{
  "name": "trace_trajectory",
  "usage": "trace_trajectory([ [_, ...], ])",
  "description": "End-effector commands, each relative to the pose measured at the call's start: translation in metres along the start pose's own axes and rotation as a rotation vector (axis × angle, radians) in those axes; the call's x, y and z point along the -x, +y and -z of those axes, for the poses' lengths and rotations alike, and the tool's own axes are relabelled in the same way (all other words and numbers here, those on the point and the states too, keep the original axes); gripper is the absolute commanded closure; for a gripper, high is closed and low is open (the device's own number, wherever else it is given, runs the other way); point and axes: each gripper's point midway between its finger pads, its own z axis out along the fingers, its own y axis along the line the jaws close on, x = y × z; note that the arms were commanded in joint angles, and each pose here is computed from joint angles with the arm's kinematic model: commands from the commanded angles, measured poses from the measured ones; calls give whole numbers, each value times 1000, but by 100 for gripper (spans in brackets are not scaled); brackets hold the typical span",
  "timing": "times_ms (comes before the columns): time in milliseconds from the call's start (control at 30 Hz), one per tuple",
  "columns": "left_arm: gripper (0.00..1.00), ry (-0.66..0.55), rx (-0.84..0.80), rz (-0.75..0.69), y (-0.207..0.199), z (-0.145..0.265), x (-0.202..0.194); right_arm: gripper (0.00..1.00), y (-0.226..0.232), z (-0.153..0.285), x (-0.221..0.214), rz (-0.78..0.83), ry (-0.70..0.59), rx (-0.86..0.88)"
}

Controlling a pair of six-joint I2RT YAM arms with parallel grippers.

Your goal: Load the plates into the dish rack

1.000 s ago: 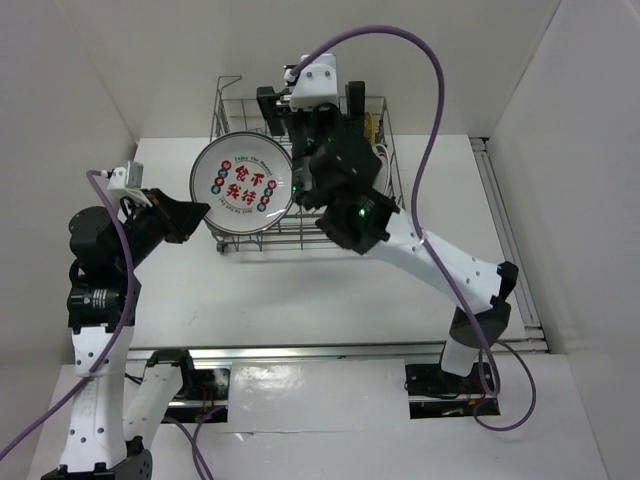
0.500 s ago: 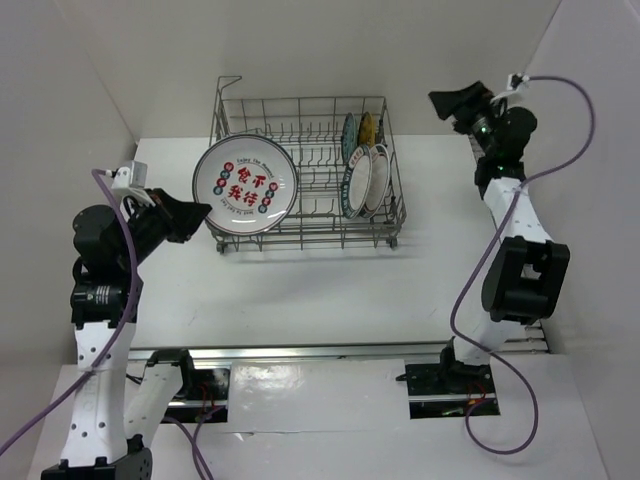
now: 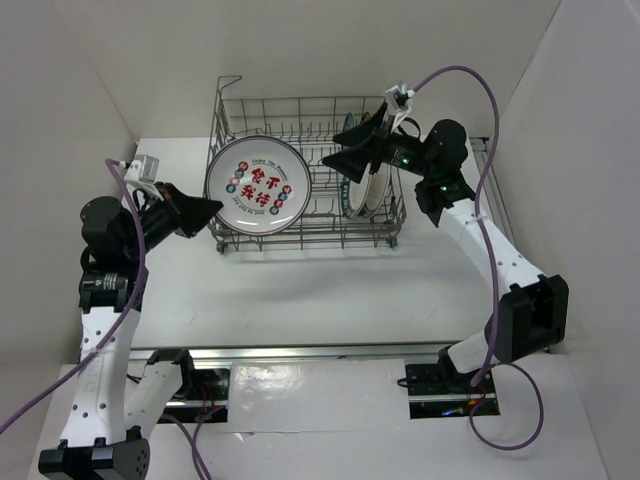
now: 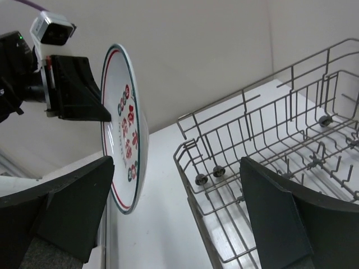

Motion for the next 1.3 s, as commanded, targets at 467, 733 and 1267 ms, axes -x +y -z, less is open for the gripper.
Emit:
trace_trajectory([
  [467, 100, -59, -211, -67, -38, -6, 24, 16, 35, -53, -62, -25, 122, 106],
  [733, 0, -9, -127, 12, -20, -16, 15, 100, 17, -58, -40, -106, -8, -115],
  [1267, 0, 32, 65, -56, 0, 33, -45, 100, -60, 65, -29, 274, -49, -1607],
])
